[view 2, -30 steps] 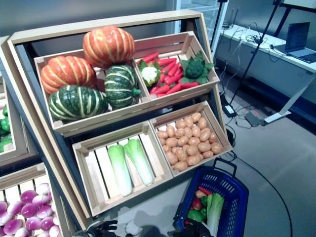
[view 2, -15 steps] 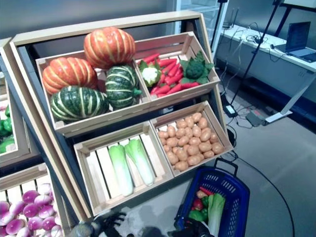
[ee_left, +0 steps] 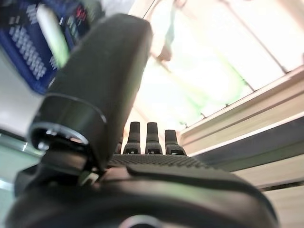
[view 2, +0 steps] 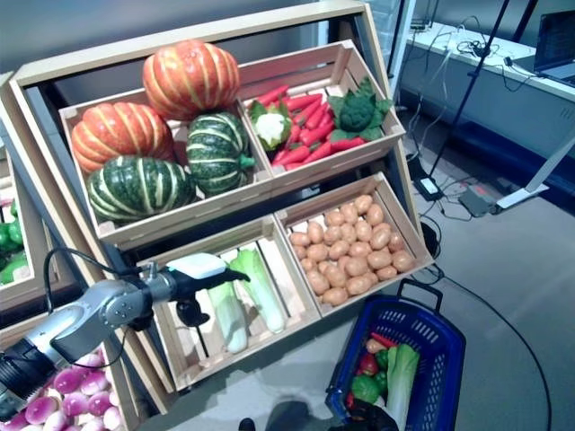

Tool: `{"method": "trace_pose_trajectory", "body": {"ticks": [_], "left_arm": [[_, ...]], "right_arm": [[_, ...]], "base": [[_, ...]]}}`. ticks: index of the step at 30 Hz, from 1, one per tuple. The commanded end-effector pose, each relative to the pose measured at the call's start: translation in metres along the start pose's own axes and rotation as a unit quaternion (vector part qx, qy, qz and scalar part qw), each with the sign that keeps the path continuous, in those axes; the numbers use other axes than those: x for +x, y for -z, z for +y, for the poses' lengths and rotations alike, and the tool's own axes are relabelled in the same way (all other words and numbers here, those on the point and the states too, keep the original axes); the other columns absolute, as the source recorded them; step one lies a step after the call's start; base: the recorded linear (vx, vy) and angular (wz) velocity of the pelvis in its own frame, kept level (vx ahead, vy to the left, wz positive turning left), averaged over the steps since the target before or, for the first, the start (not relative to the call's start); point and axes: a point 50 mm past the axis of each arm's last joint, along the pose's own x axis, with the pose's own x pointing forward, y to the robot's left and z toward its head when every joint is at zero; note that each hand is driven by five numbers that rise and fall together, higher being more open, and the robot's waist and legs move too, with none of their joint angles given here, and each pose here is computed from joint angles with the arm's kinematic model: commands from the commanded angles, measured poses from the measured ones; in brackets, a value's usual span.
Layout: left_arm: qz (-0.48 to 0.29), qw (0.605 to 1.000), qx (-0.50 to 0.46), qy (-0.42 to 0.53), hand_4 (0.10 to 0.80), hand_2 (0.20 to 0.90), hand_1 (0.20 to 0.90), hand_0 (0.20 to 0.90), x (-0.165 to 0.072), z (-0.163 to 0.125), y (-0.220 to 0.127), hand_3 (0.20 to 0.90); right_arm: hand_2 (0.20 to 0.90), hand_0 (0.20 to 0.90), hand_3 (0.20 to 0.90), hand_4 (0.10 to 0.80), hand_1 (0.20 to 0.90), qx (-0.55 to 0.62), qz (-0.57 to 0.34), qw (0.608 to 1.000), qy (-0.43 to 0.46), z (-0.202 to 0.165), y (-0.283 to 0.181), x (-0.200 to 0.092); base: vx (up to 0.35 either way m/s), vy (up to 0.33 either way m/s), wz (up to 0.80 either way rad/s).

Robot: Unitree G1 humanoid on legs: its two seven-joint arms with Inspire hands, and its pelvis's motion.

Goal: Put vegetables into the basket

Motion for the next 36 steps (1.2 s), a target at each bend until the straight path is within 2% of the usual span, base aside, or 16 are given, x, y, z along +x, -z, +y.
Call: {"method": "trace_pose_trajectory", "body": {"ticks": [1,7,15,16,19,26,29,36], "left_arm": [[0.035,0.987,0.097,-0.12,0.8,0.9,0.9,0.9,-0.023,0.056,0.018,0.9],[0.027,0.96,0.183,-0.208,0.8,0.9,0.9,0.9,-0.018,0.061,0.033,0.9],[0.047,0.922,0.275,-0.267,0.8,0.9,0.9,0.9,-0.002,0.064,0.054,0.9],[0.055,0.907,0.301,-0.291,0.8,0.9,0.9,0.9,0.002,0.067,0.06,0.9],[0.053,0.896,0.298,-0.324,0.8,0.9,0.9,0.9,0.005,0.077,0.064,0.9],[0.035,0.872,0.355,-0.336,0.8,0.9,0.9,0.9,0.016,0.091,0.065,0.9],[0.04,0.855,0.376,-0.356,0.8,0.9,0.9,0.9,0.013,0.105,0.066,0.9],[0.062,0.834,0.403,-0.371,0.8,0.9,0.9,0.9,0.008,0.117,0.072,0.9]], "right_arm": [[0.9,0.9,0.9,0.8,0.9,-0.003,-0.061,0.998,-0.012,-0.012,-0.03,0.001],[0.9,0.9,0.9,0.8,0.9,-0.01,-0.095,0.995,-0.009,-0.023,-0.051,0.0],[0.9,0.9,0.9,0.8,0.9,-0.006,-0.163,0.987,0.002,-0.034,-0.097,-0.001],[0.9,0.9,0.9,0.8,0.9,-0.011,-0.18,0.984,0.004,-0.034,-0.111,-0.002],[0.9,0.9,0.9,0.8,0.9,-0.017,-0.207,0.978,0.006,-0.037,-0.131,-0.004],[0.9,0.9,0.9,0.8,0.9,-0.007,-0.257,0.966,0.003,-0.036,-0.167,-0.011],[0.9,0.9,0.9,0.8,0.9,-0.01,-0.277,0.961,-0.001,-0.033,-0.179,-0.014],[0.9,0.9,0.9,0.8,0.9,0.012,-0.305,0.952,0.011,-0.037,-0.193,-0.02]], "base": [[0.004,-0.038,0.13],[-0.104,-0.027,0.14],[-0.175,-0.018,-0.01],[-0.248,-0.009,-0.1],[-0.219,0.015,0.05],[-0.096,0.052,0.06],[-0.051,0.086,-0.03],[-0.009,0.042,-0.04]]}}
